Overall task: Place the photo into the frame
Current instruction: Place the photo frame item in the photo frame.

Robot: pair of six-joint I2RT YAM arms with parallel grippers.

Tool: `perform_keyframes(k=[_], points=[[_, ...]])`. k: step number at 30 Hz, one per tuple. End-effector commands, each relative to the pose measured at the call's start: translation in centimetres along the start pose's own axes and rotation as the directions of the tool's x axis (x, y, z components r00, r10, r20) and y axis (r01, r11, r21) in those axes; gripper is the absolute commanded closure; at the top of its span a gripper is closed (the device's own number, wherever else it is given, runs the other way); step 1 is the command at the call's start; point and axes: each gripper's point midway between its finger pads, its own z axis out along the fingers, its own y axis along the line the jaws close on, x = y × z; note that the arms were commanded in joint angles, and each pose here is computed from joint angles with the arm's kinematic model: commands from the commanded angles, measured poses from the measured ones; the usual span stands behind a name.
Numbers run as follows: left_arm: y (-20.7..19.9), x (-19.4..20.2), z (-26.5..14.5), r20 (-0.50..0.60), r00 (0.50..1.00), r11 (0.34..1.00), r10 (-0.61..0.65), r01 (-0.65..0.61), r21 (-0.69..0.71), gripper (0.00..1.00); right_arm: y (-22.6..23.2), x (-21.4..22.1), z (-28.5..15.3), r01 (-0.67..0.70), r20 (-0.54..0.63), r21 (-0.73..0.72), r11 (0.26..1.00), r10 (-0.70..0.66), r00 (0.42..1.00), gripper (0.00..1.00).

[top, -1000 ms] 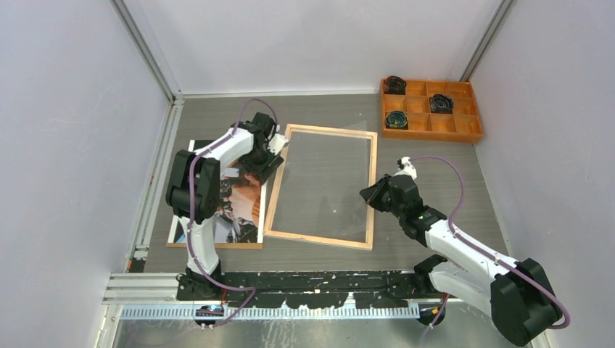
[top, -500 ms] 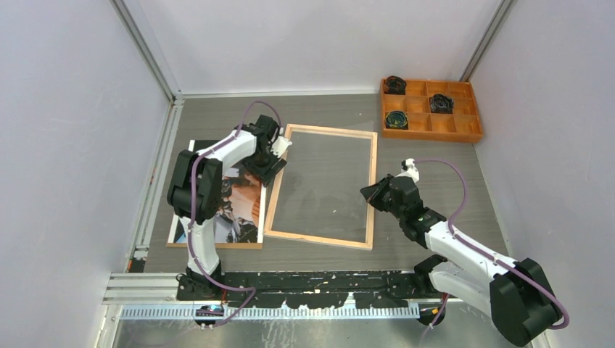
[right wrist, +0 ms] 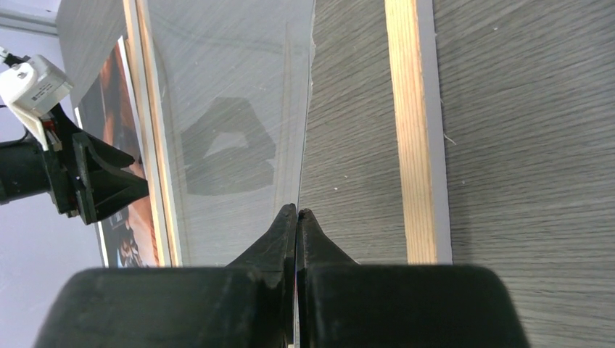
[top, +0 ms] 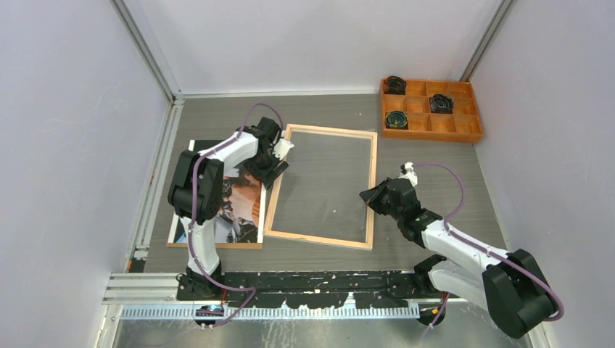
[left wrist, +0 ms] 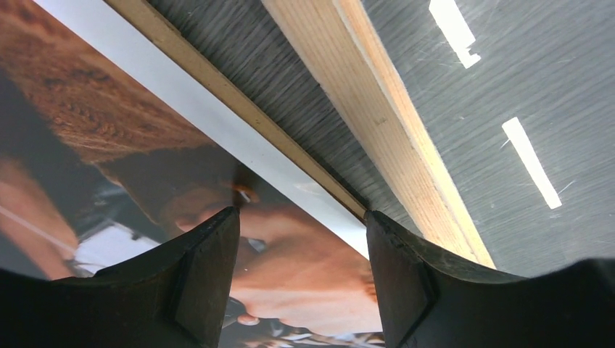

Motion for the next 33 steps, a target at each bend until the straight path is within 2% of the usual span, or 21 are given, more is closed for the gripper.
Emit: perform_keyframes(k=[1,11,24,33], points=[[-1.1,-0.7,0.2,0.031,1.000,0.999,0.004,-0.005,0.037,0.35,2.9,-1.3,0.4,-0.047,0.018,-0.078,0.996,0.048,0.999,0.99],[-1.6,-0.6,0.2,0.036,0.999,0.999,0.010,-0.011,0.052,0.35,5.0,-2.4,-0.2,-0.163,-0.045,-0.167,0.972,0.158,0.986,0.99],[-2.0,-1.1,-0.6,0.062,0.998,0.997,0.002,-0.006,0.074,0.36,3.7,-2.4,-0.4,-0.116,-0.029,-0.139,0.983,0.113,0.993,0.99],[-1.4,-1.4,-1.2,0.078,0.997,0.998,-0.014,0.009,0.068,0.37,4.5,-0.7,-0.6,-0.118,-0.149,-0.164,0.979,0.093,0.984,0.99]])
